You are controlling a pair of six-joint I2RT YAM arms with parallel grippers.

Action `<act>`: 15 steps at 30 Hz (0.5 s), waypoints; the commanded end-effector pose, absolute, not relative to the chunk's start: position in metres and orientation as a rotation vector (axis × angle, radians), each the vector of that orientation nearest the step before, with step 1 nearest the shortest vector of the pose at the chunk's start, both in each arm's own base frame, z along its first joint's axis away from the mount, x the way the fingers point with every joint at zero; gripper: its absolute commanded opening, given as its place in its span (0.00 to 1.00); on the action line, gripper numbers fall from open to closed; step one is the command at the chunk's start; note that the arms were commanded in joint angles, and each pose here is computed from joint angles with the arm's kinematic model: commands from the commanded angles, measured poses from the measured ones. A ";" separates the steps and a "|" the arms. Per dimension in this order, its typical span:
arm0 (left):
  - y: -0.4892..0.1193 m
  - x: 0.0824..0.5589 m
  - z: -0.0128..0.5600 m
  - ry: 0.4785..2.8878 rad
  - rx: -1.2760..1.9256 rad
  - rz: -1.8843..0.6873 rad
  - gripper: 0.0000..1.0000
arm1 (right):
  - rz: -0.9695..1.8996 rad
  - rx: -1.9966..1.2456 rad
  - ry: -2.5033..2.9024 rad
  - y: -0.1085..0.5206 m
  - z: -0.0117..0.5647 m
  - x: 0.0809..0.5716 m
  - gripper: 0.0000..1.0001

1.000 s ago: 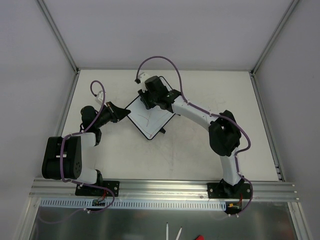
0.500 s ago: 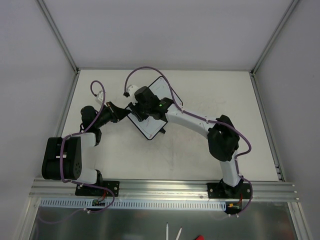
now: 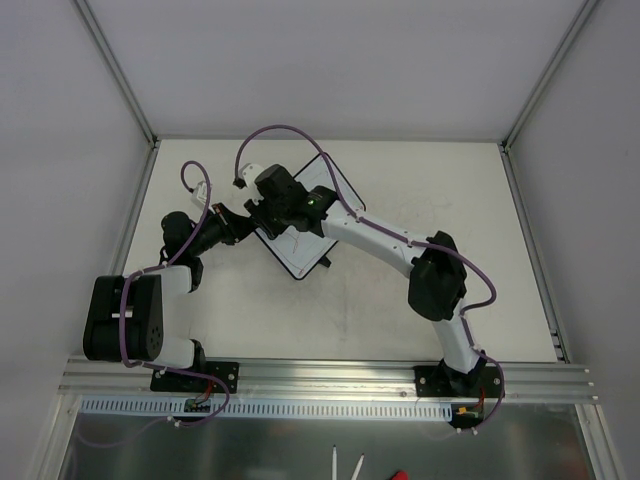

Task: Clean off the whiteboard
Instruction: Hold the whiteboard at the whiteboard stand.

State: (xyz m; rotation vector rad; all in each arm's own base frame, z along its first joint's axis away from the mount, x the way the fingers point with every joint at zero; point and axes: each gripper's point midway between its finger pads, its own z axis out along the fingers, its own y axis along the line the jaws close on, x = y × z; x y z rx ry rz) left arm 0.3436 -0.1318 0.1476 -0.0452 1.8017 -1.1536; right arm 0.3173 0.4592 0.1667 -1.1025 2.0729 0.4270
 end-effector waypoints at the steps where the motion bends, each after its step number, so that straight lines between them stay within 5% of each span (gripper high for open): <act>1: -0.131 0.349 0.170 1.717 0.074 -1.082 0.00 | 0.384 -1.085 2.057 0.456 0.178 0.325 0.00; 15: -0.131 0.348 0.170 1.716 0.073 -1.078 0.00 | 0.357 -1.057 2.084 0.447 0.169 0.341 0.00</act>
